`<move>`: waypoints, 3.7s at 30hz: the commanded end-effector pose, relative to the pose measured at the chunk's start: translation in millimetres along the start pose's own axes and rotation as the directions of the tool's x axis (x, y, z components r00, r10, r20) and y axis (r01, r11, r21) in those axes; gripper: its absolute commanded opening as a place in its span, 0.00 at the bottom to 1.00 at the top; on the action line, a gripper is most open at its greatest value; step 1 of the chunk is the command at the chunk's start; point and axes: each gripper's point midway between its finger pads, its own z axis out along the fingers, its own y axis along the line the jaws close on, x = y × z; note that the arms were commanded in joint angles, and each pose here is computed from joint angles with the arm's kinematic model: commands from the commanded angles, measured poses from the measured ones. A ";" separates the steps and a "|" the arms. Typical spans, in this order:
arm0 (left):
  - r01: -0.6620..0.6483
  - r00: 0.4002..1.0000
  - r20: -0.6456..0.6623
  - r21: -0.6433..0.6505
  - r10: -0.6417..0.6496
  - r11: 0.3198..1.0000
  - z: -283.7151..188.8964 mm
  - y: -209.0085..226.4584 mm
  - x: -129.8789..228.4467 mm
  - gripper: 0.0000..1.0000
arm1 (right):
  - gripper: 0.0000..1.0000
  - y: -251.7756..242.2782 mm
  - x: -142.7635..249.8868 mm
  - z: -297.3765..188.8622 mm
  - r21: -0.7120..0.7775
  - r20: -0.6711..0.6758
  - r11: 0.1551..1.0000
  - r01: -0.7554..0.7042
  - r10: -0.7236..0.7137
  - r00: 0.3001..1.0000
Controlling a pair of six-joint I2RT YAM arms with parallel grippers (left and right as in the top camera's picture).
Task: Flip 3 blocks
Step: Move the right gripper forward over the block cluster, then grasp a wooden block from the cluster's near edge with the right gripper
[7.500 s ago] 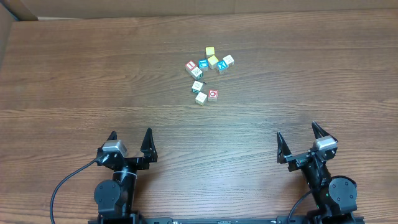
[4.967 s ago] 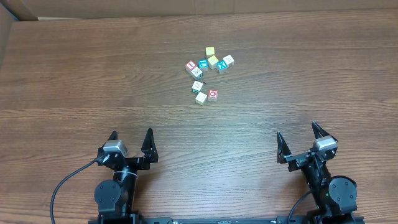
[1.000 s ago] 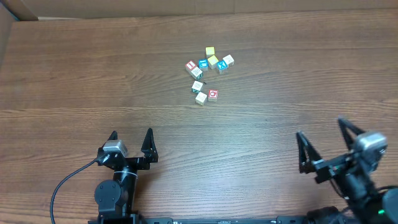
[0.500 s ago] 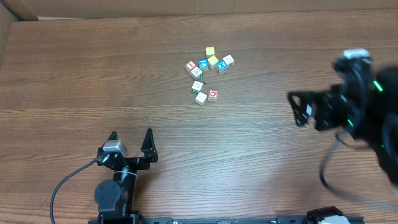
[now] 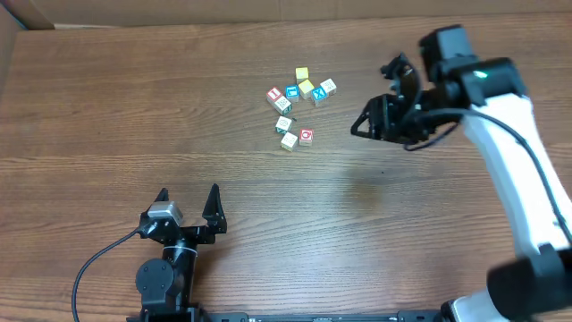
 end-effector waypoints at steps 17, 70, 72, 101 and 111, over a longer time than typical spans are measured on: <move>-0.020 1.000 0.002 0.004 0.020 1.000 -0.2 -0.9 0.7 1.00 | 0.68 -5.6 -49.2 133.6 0.336 0.132 0.940 -0.060 0.017 0.991; -0.020 1.000 0.002 0.004 0.020 1.000 -0.2 -0.9 0.7 1.00 | 0.30 -32.8 -59.9 174.1 0.353 0.295 0.925 -0.138 0.030 0.955; -0.020 1.000 0.002 0.004 0.020 1.000 -0.2 -0.9 0.7 1.00 | 0.29 -23.0 -58.0 155.6 0.353 0.306 0.926 -0.135 0.022 0.952; -0.020 1.000 0.002 0.004 0.020 1.000 -0.2 -0.9 0.7 1.00 | 0.97 -26.2 59.4 159.9 0.432 -0.007 0.896 -0.106 0.121 0.993; -0.020 1.000 0.002 0.004 0.020 1.000 -0.2 -1.0 0.7 1.00 | 0.93 -49.3 93.3 147.7 0.538 -0.100 0.836 -0.107 0.190 0.977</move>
